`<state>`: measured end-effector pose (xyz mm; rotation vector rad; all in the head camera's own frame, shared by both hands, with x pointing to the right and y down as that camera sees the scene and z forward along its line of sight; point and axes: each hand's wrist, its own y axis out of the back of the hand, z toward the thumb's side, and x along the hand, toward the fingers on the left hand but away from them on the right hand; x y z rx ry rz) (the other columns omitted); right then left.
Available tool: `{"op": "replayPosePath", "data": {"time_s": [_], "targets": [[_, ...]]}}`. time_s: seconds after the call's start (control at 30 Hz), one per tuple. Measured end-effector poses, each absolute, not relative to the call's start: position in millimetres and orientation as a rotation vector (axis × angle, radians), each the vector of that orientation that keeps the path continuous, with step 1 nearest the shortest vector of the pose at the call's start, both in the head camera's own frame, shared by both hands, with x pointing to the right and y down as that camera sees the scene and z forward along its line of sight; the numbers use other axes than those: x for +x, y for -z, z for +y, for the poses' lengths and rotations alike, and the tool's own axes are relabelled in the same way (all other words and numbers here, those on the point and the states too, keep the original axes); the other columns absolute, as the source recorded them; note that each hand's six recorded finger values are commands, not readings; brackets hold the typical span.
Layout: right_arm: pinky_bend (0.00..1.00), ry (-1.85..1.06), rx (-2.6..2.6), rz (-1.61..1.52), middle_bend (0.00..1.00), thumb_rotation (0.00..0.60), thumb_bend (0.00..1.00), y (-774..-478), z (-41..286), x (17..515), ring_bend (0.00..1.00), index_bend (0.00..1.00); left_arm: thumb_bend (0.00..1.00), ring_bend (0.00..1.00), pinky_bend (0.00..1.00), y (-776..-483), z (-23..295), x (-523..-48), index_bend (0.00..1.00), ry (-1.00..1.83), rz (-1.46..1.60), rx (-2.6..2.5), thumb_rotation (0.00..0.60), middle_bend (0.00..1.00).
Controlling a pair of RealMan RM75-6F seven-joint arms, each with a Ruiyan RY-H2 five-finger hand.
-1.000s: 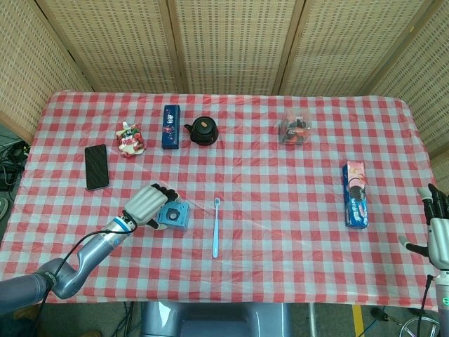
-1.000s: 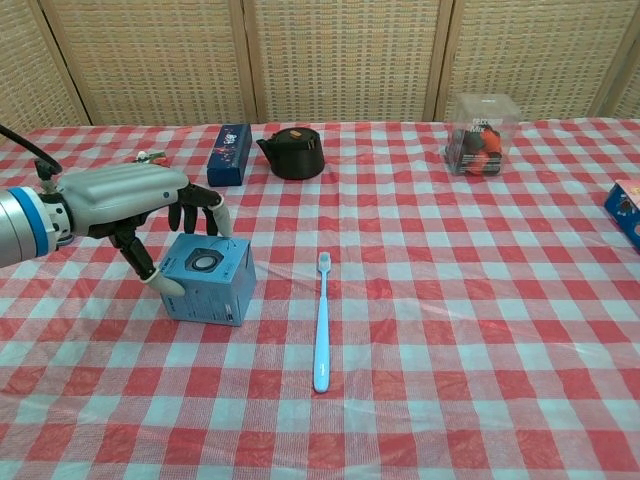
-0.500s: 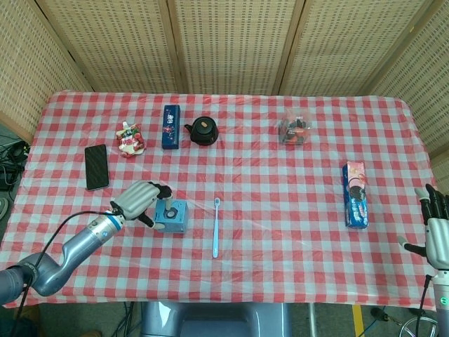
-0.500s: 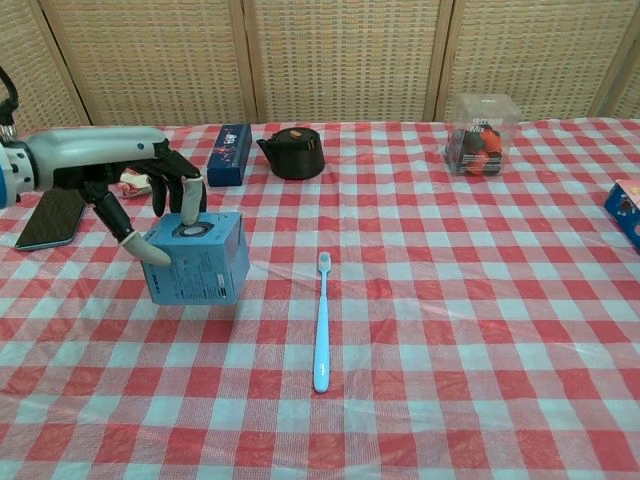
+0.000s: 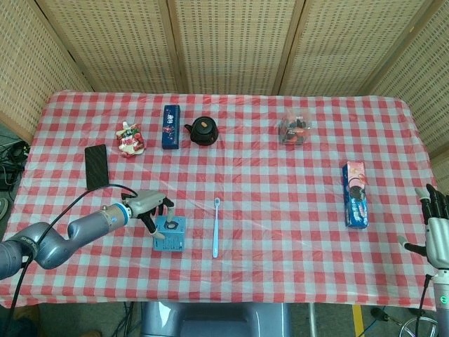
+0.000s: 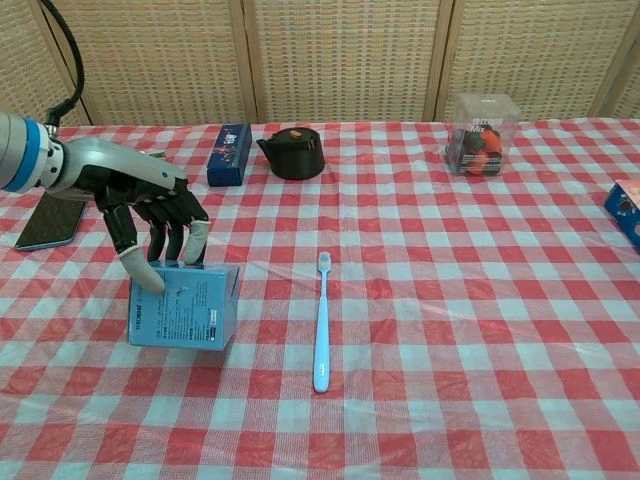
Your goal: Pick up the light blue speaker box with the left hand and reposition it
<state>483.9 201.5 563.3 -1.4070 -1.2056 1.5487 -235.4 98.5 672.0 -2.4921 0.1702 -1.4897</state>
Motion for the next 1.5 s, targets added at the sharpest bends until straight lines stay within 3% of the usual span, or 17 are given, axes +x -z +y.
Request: {"op": "replayPosePath", "data": {"time_s": [0.2,0.27,0.33,0.4,0.47,0.7,1.1,1.3,1.5], "targets": [[0.00,-1.555,-1.407,-1.209,0.00,0.600,0.00,-564.1,201.1,485.7,0.00,0.09,0.02,0.39,0.37,-681.6,88.8,-229.2,0.38,1.566,0.116,-2.481,0.600,0.30],[0.00,-1.556,-1.407,-1.209,0.00,0.600,0.00,-564.3,201.1,486.0,0.00,0.09,0.02,0.30,0.31,-686.1,88.2,-228.8,0.33,1.581,0.104,-2.473,0.600,0.23],[0.00,-1.555,-1.408,-1.212,0.00,0.600,0.00,-564.2,201.0,486.1,0.00,0.09,0.02,0.12,0.20,-690.7,89.6,-228.4,0.19,1.593,0.097,-2.473,0.600,0.07],[0.00,-1.552,-1.409,-1.215,0.00,0.600,0.00,-563.8,200.7,486.0,0.00,0.09,0.02,0.01,0.08,-693.9,90.7,-228.6,0.06,1.603,0.090,-2.471,0.600,0.00],[0.00,-1.551,-1.412,-1.216,0.00,0.600,0.00,-563.8,200.7,485.9,0.00,0.09,0.02,0.00,0.01,-696.5,90.5,-228.9,0.00,1.606,0.091,-2.466,0.600,0.00],[0.00,-1.552,-1.413,-1.221,0.00,0.600,0.00,-563.5,200.2,487.3,0.00,0.09,0.00,0.00,0.00,-692.2,79.1,-224.9,0.00,1.541,0.215,-2.484,0.600,0.00],[0.00,-1.530,-1.418,-1.221,0.00,0.600,0.00,-559.3,202.5,484.0,0.00,0.09,0.00,0.00,0.00,-645.3,43.5,-248.4,0.00,1.254,0.616,-2.385,0.600,0.00],[0.00,-1.522,-1.425,-1.216,0.00,0.600,0.00,-558.9,203.3,481.4,0.00,0.09,0.00,0.00,0.00,-615.3,40.4,-297.4,0.00,1.097,0.857,-2.156,0.600,0.00],[0.00,-1.508,-1.433,-1.207,0.00,0.600,0.00,-557.9,203.9,478.0,0.00,0.09,0.00,0.00,0.00,-596.6,81.6,-377.3,0.00,1.124,1.062,-1.918,0.600,0.00]]}}
